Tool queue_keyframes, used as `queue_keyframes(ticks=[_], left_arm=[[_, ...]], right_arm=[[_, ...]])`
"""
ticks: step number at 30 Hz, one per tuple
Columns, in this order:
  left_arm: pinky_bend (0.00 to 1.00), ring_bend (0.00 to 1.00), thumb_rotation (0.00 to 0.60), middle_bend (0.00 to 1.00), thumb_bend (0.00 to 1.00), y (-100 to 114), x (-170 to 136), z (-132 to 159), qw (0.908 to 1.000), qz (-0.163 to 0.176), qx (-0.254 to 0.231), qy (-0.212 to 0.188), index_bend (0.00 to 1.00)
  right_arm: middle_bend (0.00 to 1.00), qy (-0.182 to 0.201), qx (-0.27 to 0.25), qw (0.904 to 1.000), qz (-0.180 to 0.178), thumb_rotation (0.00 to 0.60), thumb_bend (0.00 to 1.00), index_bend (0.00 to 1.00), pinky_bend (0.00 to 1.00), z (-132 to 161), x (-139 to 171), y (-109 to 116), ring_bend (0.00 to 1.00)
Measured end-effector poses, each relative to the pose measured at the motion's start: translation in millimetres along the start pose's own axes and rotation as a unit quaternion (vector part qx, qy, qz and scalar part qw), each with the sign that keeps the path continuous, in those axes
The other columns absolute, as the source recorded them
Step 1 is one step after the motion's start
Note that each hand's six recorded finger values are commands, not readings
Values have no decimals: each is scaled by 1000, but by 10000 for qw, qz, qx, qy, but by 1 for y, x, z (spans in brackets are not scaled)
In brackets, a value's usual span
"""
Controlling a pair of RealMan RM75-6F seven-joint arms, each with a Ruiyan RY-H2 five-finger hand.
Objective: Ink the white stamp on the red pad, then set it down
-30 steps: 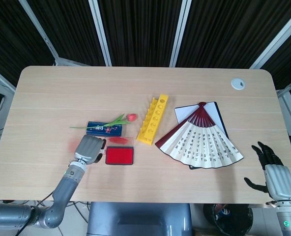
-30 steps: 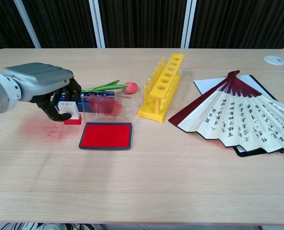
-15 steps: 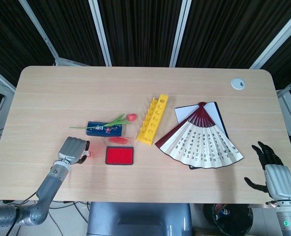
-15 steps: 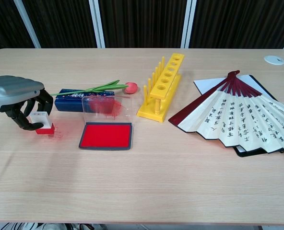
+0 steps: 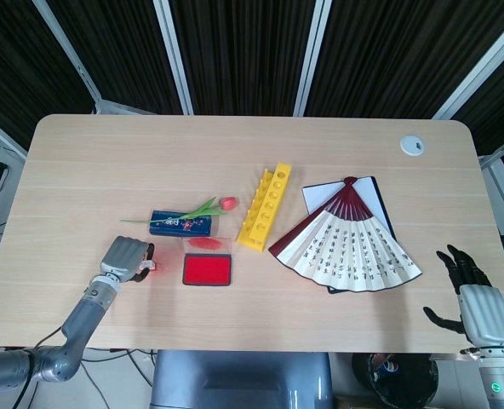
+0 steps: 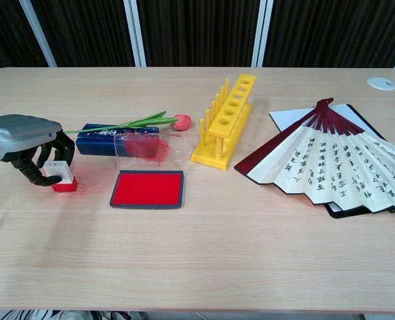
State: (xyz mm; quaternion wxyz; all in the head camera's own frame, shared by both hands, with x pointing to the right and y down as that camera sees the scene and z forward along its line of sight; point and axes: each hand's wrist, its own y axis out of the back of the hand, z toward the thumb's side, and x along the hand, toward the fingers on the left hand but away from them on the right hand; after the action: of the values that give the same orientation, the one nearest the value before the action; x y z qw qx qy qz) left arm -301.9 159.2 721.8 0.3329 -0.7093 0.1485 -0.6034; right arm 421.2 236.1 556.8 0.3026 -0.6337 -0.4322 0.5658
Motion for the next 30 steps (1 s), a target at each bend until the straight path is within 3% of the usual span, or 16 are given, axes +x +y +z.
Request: queue_keyframes(ticks=[30], left_arm=[[487,401,600,422,384,-4,3,-2,10000,14,78,58,482]], right_arm=[[0,7,-1,10000,5,600,253,125,192,0,0,0,0]])
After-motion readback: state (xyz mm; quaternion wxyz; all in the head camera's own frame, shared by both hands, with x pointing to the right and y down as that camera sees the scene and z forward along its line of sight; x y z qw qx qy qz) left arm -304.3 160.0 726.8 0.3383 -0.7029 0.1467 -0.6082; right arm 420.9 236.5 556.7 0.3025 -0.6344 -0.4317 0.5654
